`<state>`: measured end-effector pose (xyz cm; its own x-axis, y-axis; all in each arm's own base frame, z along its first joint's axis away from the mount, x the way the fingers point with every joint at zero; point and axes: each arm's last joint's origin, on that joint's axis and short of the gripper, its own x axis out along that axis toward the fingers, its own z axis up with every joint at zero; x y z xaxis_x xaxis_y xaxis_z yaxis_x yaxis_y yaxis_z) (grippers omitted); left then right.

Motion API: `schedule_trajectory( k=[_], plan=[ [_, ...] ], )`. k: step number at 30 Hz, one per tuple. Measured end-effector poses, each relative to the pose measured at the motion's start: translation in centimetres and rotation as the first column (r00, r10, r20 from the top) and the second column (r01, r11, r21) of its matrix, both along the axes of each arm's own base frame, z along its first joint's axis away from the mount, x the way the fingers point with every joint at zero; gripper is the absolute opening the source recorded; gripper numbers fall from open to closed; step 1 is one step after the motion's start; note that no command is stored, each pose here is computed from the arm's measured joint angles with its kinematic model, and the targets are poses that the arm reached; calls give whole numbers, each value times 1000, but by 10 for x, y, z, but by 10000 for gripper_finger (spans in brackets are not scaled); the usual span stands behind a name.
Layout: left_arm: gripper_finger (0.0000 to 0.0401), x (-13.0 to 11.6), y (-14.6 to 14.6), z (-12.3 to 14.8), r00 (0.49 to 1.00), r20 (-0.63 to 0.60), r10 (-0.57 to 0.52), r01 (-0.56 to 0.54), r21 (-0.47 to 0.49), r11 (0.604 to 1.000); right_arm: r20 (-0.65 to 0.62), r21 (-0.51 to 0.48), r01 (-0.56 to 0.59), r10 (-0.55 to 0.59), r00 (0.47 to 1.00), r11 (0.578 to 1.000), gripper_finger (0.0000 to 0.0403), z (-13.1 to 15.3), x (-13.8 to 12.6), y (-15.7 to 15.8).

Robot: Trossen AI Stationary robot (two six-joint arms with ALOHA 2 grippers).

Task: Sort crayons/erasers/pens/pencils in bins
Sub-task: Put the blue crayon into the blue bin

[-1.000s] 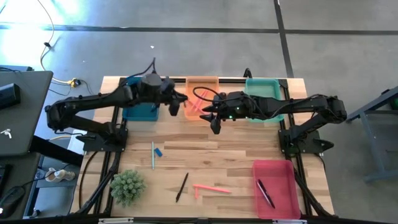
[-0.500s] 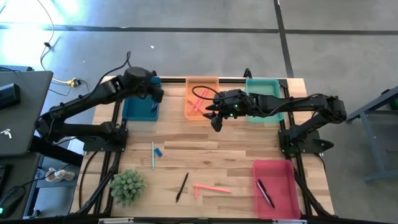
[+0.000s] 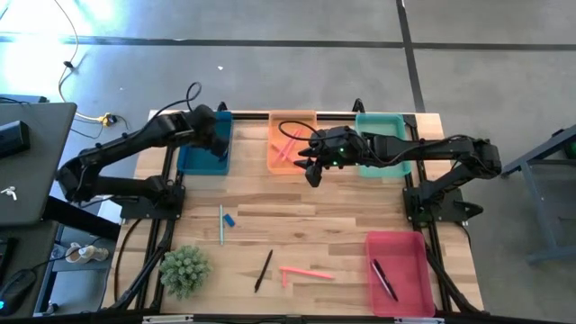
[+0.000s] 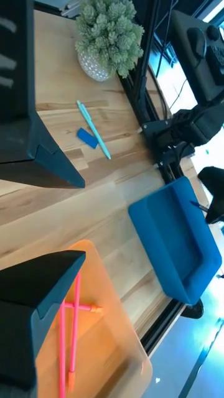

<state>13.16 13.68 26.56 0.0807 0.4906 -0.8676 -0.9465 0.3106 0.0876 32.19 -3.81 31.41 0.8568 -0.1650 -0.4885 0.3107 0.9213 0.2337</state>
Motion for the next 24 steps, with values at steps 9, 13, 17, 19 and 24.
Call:
schedule_trajectory(
  k=[9,13,17,19,24],
  plan=[
    [24,15,18,-32,991,-129,18,-35,-133,991,-4,3,1,-1,1000,1000,165,0,0,0],
    [25,18,27,-45,988,-152,9,-40,-204,978,-13,5,1,-1,1000,1000,165,-1,-1,0],
    [26,18,32,-52,988,-152,9,-47,-247,968,-21,6,1,-1,1000,1000,165,-2,-1,0],
    [26,18,34,-54,987,-158,16,-56,-254,966,-21,6,1,-1,1000,1000,165,-2,-1,0],
    [28,15,38,-57,988,-156,-3,-42,-284,958,-20,5,0,0,1000,1000,165,-2,-1,0]
  ],
)
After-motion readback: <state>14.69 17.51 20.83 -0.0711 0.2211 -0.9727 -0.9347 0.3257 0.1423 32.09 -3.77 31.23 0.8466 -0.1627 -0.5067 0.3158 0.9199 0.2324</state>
